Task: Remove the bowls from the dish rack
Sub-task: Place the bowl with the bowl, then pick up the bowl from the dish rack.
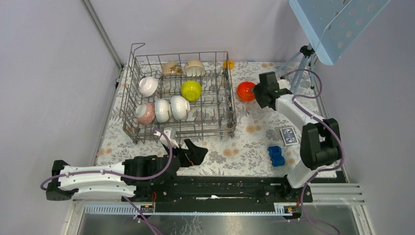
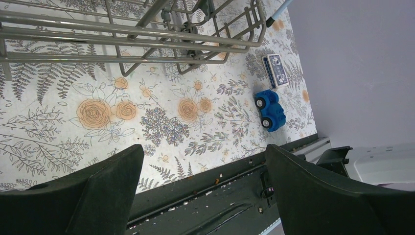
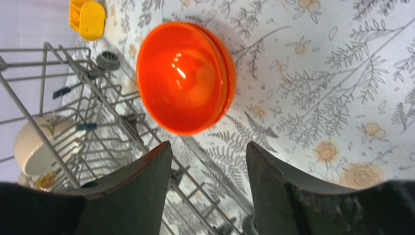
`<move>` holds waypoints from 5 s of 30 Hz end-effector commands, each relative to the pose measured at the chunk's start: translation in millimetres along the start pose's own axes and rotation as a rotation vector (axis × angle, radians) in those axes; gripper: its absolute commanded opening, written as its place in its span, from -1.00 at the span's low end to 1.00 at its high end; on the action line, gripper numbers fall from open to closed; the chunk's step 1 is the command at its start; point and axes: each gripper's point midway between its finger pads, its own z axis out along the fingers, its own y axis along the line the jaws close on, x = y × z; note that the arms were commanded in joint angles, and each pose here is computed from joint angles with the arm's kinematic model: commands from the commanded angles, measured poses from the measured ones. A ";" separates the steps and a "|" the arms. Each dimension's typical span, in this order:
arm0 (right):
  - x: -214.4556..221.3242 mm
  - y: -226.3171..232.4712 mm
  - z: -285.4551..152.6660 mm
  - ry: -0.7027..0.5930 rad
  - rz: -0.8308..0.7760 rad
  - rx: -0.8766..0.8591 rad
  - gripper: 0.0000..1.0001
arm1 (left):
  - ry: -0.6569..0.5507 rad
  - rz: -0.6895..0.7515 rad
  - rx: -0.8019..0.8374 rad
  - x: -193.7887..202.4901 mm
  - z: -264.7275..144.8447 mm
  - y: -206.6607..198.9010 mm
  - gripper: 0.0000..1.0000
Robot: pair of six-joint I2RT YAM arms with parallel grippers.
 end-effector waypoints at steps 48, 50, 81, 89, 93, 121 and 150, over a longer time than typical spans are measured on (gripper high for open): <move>130.4 -71.5 -212.0 0.283 -0.498 -1.077 0.50 | -0.123 0.066 -0.210 -235.1 115.5 83.6 0.82; 131.9 -71.9 -212.9 0.290 -0.496 -1.085 0.50 | -0.119 0.048 -0.197 -233.6 117.5 91.0 0.81; 139.4 -70.5 -224.5 0.346 -0.464 -1.158 0.47 | 0.010 -0.253 0.045 -196.8 148.1 135.3 0.34; 142.0 -72.6 -223.5 0.355 -0.463 -1.162 0.47 | 0.028 -0.281 0.109 -192.3 149.2 129.4 0.15; 142.7 -74.2 -221.8 0.356 -0.459 -1.157 0.46 | 0.042 -0.291 0.135 -189.4 149.9 126.5 0.05; 146.5 -76.1 -215.7 0.377 -0.442 -1.143 0.45 | 0.064 -0.296 0.323 -196.8 144.9 94.8 -0.90; 114.1 -21.5 -152.9 0.266 -0.421 -0.822 0.51 | -0.004 -0.299 0.513 -219.9 123.1 55.0 -1.00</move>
